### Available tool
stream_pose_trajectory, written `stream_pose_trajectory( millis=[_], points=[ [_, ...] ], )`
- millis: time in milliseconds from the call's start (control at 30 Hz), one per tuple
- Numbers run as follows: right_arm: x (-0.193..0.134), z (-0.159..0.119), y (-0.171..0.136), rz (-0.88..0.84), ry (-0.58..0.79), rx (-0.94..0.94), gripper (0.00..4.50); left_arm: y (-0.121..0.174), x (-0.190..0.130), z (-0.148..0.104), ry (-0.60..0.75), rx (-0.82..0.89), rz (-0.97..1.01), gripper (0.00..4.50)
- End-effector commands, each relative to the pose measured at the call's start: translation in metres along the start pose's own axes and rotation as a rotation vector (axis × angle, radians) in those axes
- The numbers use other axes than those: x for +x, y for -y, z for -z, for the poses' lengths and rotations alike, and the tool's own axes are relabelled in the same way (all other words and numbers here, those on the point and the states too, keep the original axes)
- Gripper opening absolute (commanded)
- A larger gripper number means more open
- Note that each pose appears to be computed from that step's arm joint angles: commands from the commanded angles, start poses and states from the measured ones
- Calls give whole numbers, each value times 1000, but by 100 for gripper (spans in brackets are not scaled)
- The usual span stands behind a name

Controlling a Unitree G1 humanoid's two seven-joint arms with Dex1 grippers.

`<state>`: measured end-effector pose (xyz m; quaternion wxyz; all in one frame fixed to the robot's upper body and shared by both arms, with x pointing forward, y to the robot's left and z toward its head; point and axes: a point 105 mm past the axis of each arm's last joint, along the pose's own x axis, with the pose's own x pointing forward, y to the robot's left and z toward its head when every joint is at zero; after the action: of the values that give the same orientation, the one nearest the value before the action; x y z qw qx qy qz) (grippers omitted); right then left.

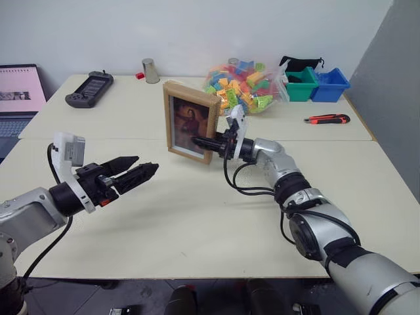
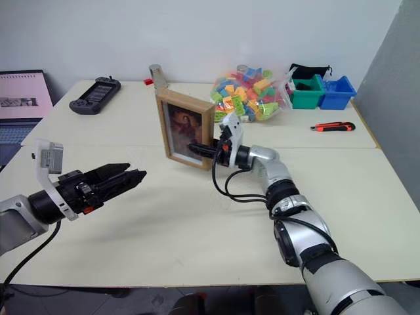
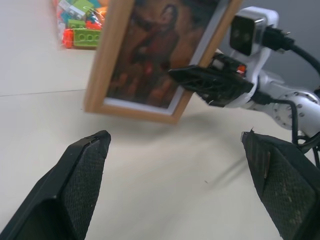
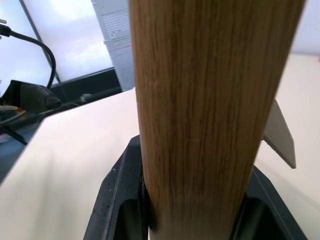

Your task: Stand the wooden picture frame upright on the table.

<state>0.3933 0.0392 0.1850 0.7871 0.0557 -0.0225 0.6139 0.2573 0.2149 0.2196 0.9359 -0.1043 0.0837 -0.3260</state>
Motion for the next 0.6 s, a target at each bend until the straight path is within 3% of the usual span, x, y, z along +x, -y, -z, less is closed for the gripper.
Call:
stream_pose_trajectory(
  millis=[33, 367, 433, 600],
  points=[
    [1, 4, -4, -22, -2, -40, 129, 5, -5, -11, 47, 40, -9, 450],
    [-3, 41, -12, -41, -98, -41, 129, -1, -7, -7, 0, 103, -59, 450],
    [-4, 44, -12, -42, -104, -25, 199, -1, -6, -5, -11, 114, -55, 450],
    [-8, 49, -11, -35, -112, -9, 306, 0, -5, -4, -20, 117, -45, 450]
  ],
)
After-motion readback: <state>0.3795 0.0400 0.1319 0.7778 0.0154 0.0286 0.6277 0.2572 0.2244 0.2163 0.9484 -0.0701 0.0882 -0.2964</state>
